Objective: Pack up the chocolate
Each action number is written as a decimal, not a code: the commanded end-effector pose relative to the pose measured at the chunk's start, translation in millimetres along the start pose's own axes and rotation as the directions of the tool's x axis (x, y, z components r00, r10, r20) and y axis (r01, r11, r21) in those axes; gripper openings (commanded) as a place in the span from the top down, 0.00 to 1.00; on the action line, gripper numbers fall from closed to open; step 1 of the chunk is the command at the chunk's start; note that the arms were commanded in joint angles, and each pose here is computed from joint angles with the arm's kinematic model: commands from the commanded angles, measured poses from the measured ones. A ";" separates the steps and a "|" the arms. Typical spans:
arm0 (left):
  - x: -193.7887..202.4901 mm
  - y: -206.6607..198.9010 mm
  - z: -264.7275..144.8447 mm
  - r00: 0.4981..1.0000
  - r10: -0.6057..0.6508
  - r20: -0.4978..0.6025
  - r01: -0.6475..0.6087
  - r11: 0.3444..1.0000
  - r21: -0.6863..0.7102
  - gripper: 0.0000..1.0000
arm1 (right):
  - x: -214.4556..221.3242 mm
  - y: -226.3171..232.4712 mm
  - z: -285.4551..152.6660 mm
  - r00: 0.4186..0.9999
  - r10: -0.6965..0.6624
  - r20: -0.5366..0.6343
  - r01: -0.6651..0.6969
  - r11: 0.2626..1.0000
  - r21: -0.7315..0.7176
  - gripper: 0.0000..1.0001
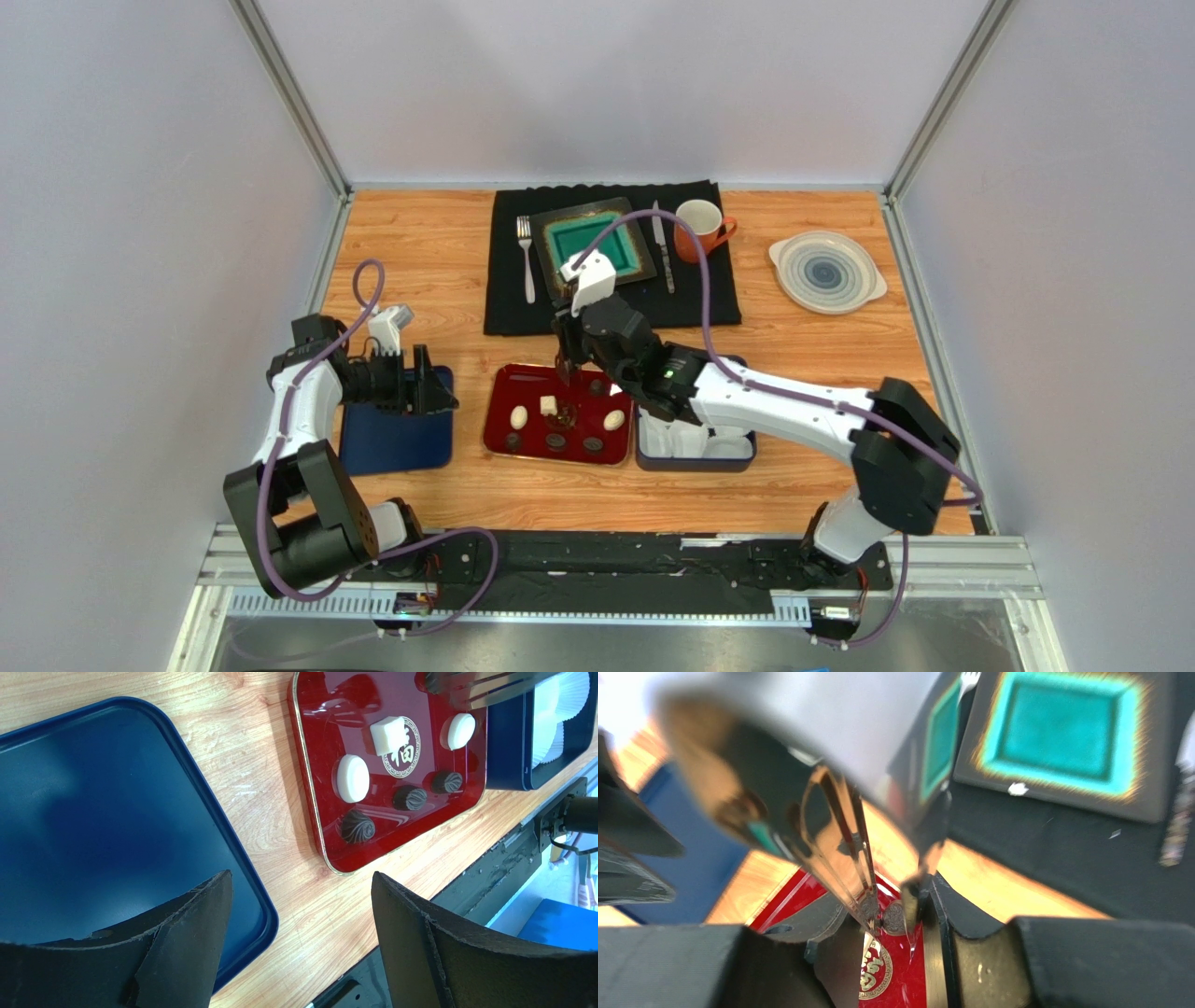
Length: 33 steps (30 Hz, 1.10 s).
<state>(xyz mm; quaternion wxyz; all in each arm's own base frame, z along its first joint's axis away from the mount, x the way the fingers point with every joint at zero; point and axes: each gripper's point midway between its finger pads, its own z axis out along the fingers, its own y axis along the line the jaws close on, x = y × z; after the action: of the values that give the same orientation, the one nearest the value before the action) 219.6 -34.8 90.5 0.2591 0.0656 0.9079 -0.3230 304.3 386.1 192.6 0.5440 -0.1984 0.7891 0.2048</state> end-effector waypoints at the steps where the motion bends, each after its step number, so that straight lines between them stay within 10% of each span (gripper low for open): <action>1: -11.5 -3.8 -6.0 0.998 0.058 0.035 -0.058 0.998 0.001 0.19 | -69.9 -15.1 -44.0 0.986 0.024 0.166 -0.029 0.999 0.028 0.75; 16: -14.0 -6.6 -7.4 0.997 0.058 0.046 -0.059 0.998 0.009 0.19 | -28.5 -141.9 -112.1 0.991 0.048 0.123 -0.082 0.954 0.289 0.74; 33: -17.7 -7.5 -7.8 0.997 0.051 0.049 -0.052 0.999 0.015 0.19 | 5.8 -177.2 -105.4 0.996 0.072 0.054 -0.087 0.928 0.362 0.74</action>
<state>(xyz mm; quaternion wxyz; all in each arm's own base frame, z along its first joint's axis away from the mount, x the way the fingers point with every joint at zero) 219.2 -36.1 93.1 0.2630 0.0676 0.9059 -0.3250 310.2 175.4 196.1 0.5673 -0.0688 0.8180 0.0647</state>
